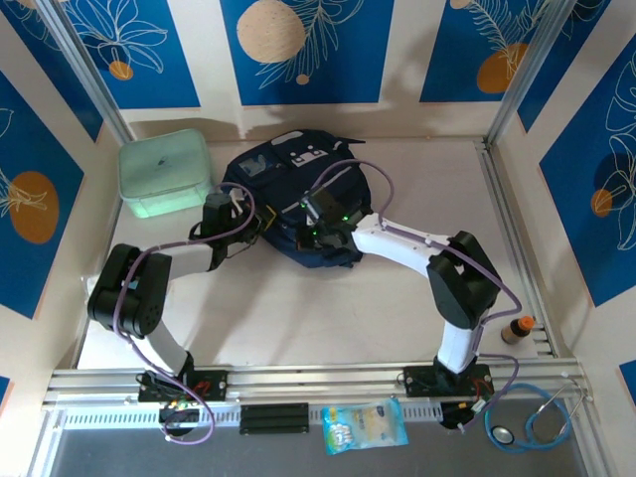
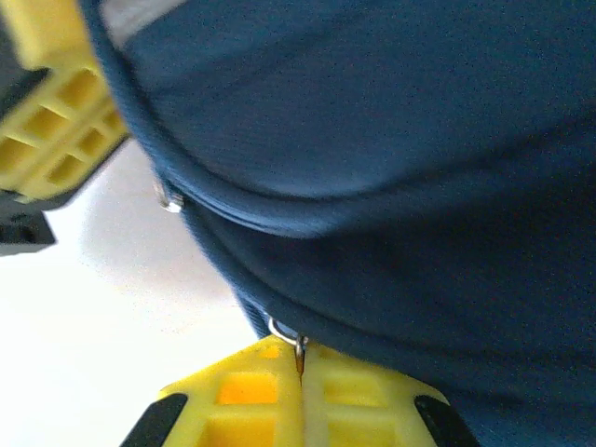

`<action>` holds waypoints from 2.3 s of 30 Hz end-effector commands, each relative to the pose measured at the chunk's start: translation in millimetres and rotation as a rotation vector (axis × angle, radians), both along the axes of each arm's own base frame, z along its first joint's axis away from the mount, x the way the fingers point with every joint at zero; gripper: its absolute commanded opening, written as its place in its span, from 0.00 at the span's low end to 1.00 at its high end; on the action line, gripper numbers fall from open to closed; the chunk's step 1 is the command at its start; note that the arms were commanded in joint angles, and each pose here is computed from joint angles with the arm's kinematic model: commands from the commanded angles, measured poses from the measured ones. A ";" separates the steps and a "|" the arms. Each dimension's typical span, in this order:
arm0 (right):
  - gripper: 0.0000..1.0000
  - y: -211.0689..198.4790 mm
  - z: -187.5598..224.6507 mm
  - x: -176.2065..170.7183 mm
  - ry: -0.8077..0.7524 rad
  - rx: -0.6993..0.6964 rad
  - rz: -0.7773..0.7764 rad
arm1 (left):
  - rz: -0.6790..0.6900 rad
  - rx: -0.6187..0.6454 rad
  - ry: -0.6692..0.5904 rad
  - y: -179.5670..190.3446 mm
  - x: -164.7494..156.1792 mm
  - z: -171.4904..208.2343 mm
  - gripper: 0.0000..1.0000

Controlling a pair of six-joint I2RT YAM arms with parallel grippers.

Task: Pack the student bag
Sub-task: Zip the student bag at the top-center of the table.

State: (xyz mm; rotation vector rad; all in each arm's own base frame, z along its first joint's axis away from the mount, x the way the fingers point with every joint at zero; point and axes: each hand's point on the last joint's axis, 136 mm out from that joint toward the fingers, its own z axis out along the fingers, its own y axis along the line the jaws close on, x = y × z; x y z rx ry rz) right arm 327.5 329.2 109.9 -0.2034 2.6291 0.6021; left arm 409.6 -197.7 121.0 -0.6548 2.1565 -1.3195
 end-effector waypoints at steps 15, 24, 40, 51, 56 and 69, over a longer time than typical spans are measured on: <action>0.00 -141.3 2.6 35.3 0.019 -0.231 -0.331 | -0.083 0.014 -0.076 -2.7 7.5 13.1 0.00; 0.00 -139.2 -7.6 11.9 0.098 -0.180 -0.280 | -0.224 0.149 -0.071 -6.7 3.5 9.1 0.00; 0.00 17.1 9.6 -28.1 0.135 0.059 0.069 | 0.003 0.485 -0.015 77.4 -0.5 6.3 0.52; 0.00 71.4 24.1 -16.3 0.133 0.189 0.159 | 0.040 0.274 0.014 60.1 -43.2 25.2 0.57; 0.00 74.1 26.1 -17.3 0.143 0.211 0.161 | 0.044 0.189 0.030 37.3 -43.0 23.8 0.47; 0.00 71.2 28.6 -20.7 0.122 0.201 0.161 | 0.080 0.157 0.067 3.0 -27.8 1.7 0.39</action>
